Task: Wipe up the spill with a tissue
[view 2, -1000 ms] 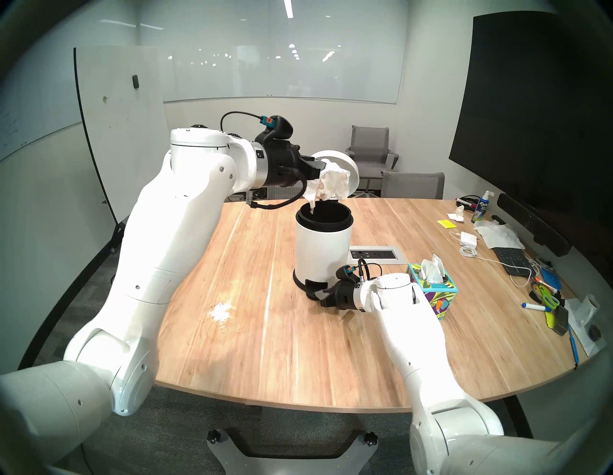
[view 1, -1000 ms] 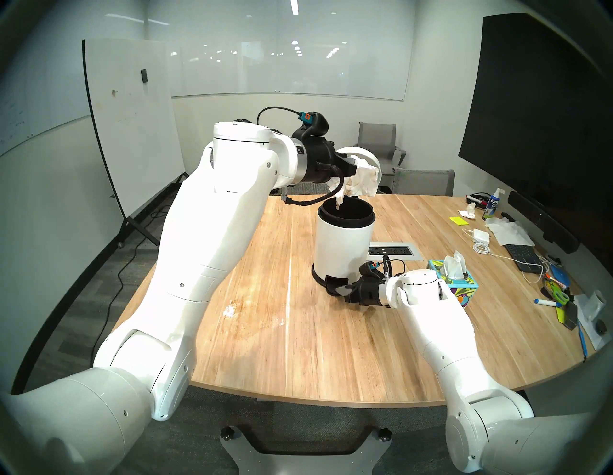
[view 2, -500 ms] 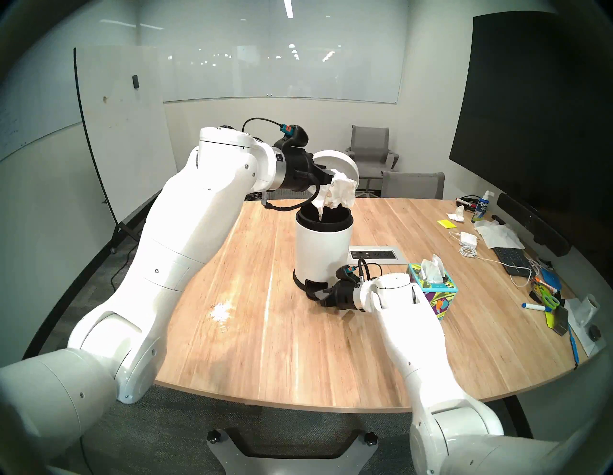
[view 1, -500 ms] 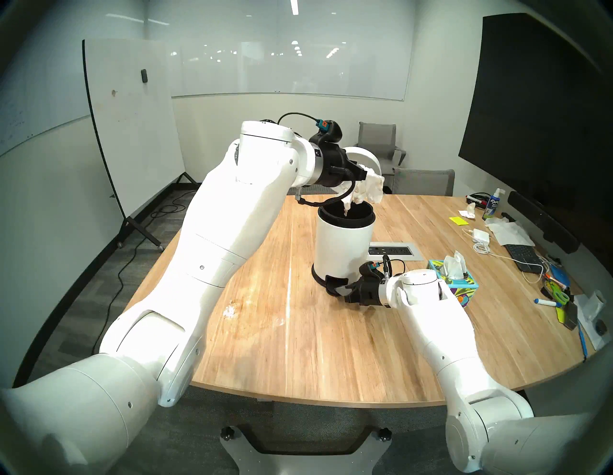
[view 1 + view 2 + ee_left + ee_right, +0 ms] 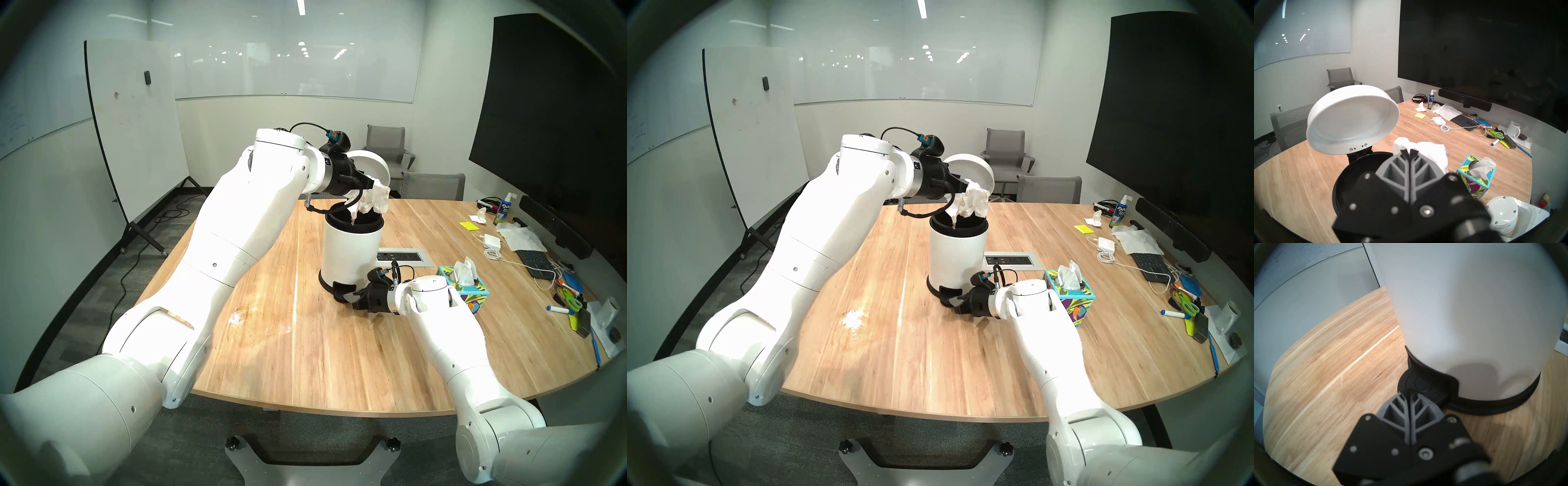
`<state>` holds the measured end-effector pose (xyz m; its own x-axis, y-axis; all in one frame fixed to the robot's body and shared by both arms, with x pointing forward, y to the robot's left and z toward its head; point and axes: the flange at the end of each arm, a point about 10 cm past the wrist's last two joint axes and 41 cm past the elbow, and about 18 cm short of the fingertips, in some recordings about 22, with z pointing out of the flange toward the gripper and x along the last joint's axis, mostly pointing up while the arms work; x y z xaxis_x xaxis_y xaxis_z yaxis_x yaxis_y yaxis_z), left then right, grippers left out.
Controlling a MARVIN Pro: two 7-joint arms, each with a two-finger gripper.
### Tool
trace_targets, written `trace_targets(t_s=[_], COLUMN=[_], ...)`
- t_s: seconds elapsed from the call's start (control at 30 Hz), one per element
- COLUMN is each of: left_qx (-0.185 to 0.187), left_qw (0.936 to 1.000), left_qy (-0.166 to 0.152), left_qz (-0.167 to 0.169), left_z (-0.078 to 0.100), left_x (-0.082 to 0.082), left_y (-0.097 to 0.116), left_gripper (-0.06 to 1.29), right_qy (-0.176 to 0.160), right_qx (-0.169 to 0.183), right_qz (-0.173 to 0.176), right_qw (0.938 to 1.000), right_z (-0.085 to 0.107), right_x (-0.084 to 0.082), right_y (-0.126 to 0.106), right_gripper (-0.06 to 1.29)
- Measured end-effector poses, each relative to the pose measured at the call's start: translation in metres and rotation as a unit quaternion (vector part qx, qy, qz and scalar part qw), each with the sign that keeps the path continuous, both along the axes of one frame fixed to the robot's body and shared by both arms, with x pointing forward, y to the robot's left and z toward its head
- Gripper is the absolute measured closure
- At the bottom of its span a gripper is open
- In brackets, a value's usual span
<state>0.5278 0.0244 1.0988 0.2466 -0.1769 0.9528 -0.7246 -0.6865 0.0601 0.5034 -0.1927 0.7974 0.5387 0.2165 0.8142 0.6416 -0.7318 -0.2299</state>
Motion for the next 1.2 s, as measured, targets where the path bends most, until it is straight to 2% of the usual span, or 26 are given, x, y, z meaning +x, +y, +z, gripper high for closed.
trace_targets(t_s=[0.37, 0.77, 1.2], left_qx=[0.006, 0.009, 0.012], left_qw=[0.9999, 0.9999, 0.9996], left_qy=[0.002, -0.003, 0.009], left_qz=[0.009, 0.011, 0.023], left_z=[-0.011, -0.016, -0.03], left_x=[0.012, 0.018, 0.034], left_y=[0.0, -0.003, -0.002], left_gripper=[1.25, 1.25, 1.25], right_qy=[0.0, 0.0, 0.0], right_qx=[0.0, 0.0, 0.0], right_qz=[0.0, 0.0, 0.0], right_qw=[1.0, 1.0, 1.0], right_z=[0.0, 0.0, 0.0], right_x=[0.0, 0.0, 0.0], right_y=[0.0, 0.0, 0.0], right_gripper=[1.25, 1.25, 1.25])
